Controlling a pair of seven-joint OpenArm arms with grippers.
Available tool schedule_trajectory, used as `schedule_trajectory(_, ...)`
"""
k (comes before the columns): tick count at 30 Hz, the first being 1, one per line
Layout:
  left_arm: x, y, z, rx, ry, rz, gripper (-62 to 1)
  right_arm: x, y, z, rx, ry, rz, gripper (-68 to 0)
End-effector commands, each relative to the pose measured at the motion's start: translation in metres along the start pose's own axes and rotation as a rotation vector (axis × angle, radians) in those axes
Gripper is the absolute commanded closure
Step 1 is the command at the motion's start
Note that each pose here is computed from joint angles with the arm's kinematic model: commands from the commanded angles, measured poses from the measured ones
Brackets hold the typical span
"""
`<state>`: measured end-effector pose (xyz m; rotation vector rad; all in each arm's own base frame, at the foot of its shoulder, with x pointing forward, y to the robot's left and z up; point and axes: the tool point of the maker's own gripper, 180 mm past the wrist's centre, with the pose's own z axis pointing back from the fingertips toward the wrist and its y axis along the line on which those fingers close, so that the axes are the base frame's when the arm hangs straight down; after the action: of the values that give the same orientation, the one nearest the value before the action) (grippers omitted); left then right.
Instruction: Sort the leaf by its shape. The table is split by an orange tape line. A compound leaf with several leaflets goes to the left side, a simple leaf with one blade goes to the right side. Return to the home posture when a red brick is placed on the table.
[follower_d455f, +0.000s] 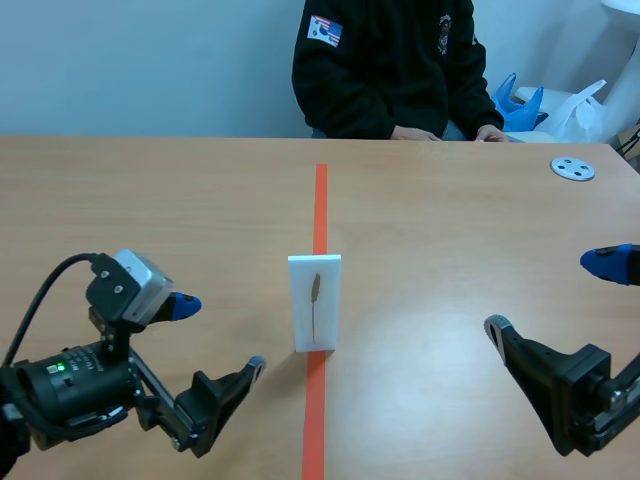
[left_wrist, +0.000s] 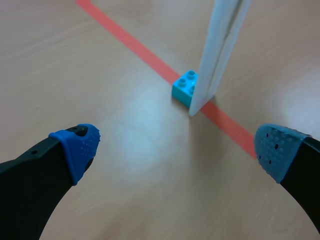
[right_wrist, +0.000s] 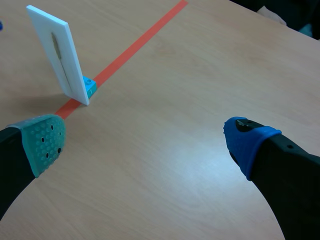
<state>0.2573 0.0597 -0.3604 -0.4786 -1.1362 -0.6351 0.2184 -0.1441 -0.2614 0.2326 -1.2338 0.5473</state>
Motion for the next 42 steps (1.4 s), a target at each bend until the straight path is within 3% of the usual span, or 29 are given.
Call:
schedule_trajectory(1, 0.016, -0.001, -0.009, -0.001, -0.058, 0.002, -62.3, 0.013, -0.004, -0.001, -0.012, -0.045, 0.01, -67.9)
schedule_trajectory(17, 0.022, -0.036, -0.075, -0.051, -0.118, -0.029, -62.3, 0.013, -0.004, -0.001, -0.012, -0.045, 0.01, -67.9)
schedule_trajectory(28, 0.03, -0.039, -0.085, -0.035, -0.147, -0.01, -62.3, 0.013, -0.004, -0.001, -0.012, -0.045, 0.01, -67.9)
schedule_trajectory(42, 0.029, -0.034, -0.085, -0.007, -0.147, -0.02, -14.2, 0.013, -0.004, -0.001, -0.012, -0.045, 0.01, -67.9)
